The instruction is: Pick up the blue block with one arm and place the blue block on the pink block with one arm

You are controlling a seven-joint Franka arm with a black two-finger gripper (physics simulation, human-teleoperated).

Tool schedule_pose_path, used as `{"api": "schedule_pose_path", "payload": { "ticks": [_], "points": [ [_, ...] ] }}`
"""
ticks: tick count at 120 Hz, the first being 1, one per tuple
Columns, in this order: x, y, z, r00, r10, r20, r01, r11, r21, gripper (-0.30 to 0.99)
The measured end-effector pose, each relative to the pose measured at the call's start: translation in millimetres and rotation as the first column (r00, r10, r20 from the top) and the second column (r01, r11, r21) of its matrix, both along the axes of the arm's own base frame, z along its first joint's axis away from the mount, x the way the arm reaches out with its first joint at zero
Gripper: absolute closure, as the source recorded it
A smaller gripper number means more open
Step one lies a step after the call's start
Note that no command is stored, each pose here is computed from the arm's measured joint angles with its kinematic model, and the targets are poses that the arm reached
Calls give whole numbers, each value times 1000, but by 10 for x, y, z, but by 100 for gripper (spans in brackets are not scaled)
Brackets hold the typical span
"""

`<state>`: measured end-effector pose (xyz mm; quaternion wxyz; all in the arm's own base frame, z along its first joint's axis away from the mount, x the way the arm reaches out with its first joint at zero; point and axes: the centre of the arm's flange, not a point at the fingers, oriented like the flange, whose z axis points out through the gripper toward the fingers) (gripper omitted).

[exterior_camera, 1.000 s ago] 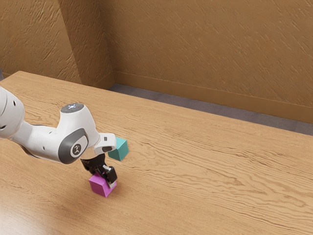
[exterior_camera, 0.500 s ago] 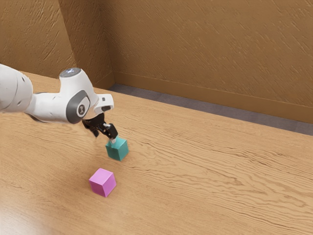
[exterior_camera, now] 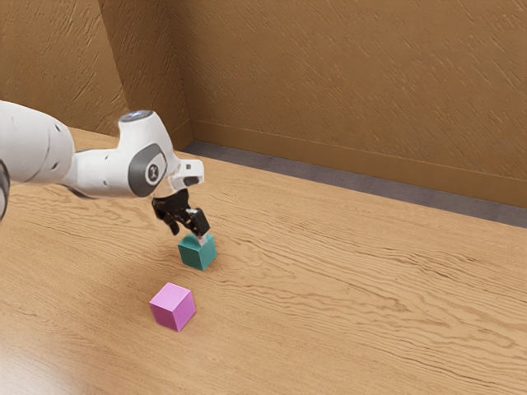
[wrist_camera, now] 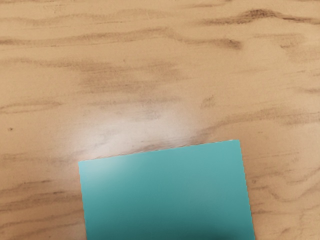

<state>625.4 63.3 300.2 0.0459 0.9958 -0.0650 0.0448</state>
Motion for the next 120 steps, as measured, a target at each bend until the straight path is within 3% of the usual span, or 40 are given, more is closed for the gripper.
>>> {"api": "schedule_pose_path", "payload": {
  "ticks": [49, 84, 120],
  "points": [
    [46, -63, -123, 994, -109, -22, 110, 994, 2, 0],
    [194, -50, -163, 988, -154, -5, 154, 988, 8, 0],
    [178, -51, -404, 983, -177, -36, 177, 984, -2, 0]
  ]
}}
